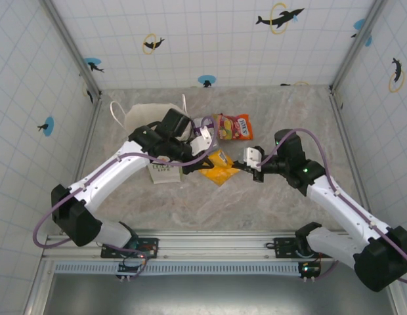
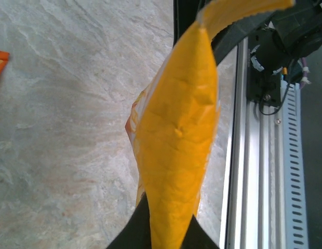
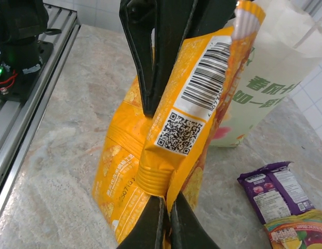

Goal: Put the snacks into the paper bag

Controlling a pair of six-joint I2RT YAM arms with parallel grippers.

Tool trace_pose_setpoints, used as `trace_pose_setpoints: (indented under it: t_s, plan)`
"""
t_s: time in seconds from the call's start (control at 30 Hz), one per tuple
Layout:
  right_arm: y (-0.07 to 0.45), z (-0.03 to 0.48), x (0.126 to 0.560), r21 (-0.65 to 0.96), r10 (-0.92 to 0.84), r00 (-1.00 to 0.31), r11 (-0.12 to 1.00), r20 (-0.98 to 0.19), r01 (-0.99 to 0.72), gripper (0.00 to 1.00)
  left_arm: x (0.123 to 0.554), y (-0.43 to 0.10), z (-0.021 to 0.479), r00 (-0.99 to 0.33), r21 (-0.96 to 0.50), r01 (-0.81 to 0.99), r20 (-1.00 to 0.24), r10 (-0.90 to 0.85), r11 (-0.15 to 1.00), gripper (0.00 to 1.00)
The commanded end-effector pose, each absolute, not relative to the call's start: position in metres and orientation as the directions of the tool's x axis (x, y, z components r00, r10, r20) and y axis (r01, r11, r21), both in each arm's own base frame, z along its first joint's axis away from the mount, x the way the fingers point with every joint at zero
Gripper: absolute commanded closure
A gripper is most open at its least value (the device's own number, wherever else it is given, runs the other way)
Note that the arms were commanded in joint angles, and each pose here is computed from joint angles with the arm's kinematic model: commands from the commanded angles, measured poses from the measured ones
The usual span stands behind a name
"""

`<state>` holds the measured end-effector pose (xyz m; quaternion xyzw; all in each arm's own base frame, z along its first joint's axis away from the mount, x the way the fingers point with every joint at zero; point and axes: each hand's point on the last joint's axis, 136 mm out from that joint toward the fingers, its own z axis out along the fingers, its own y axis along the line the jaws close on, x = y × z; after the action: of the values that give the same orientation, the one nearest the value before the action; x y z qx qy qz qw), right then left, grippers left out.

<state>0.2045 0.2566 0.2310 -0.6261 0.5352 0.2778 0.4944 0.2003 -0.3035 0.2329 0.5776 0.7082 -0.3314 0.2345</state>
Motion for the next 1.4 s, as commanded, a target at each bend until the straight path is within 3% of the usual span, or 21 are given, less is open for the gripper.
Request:
trace_pose_setpoints:
  t_s: [0.0, 0.17, 0.47, 0.67, 0.87, 1.03, 1.37]
  plan:
    - [0.255, 0.245, 0.215, -0.360, -0.375, 0.283, 0.150, -0.883, -0.921, 0.83, 0.202, -0.306, 0.257, -0.187, -0.146, 0.982, -0.763, 0.619, 0.117, 0.95]
    - [0.242, 0.258, 0.239, -0.336, -0.358, 0.208, 0.345, -0.910, -0.877, 0.55, 0.220, -0.300, 0.270, -0.179, -0.053, 0.973, -0.789, 0.587, 0.225, 0.97]
    - [0.205, 0.273, 0.266, -0.241, -0.219, 0.130, 0.627, -0.967, -0.741, 0.40, 0.265, -0.280, 0.344, -0.154, 0.090, 0.842, -0.905, 0.397, 0.531, 1.00]
    - [0.209, 0.262, 0.268, -0.179, -0.196, 0.070, 0.619, -0.978, -0.765, 0.40, 0.294, -0.238, 0.418, -0.055, 0.078, 0.609, -0.989, 0.140, 0.790, 1.00]
    - [0.217, 0.257, 0.265, -0.157, -0.181, 0.061, 0.583, -0.982, -0.797, 0.42, 0.304, -0.199, 0.459, 0.046, 0.044, 0.420, -0.999, 0.027, 0.907, 1.00]
    - [0.222, 0.251, 0.264, -0.146, -0.186, 0.046, 0.568, -0.981, -0.810, 0.42, 0.312, -0.177, 0.462, 0.048, 0.037, 0.295, -0.999, 0.024, 0.955, 1.00]
    - [0.229, 0.241, 0.260, -0.135, -0.200, 0.029, 0.543, -0.979, -0.828, 0.43, 0.323, -0.139, 0.423, -0.157, 0.077, 0.062, -0.984, 0.086, 0.995, 1.00]
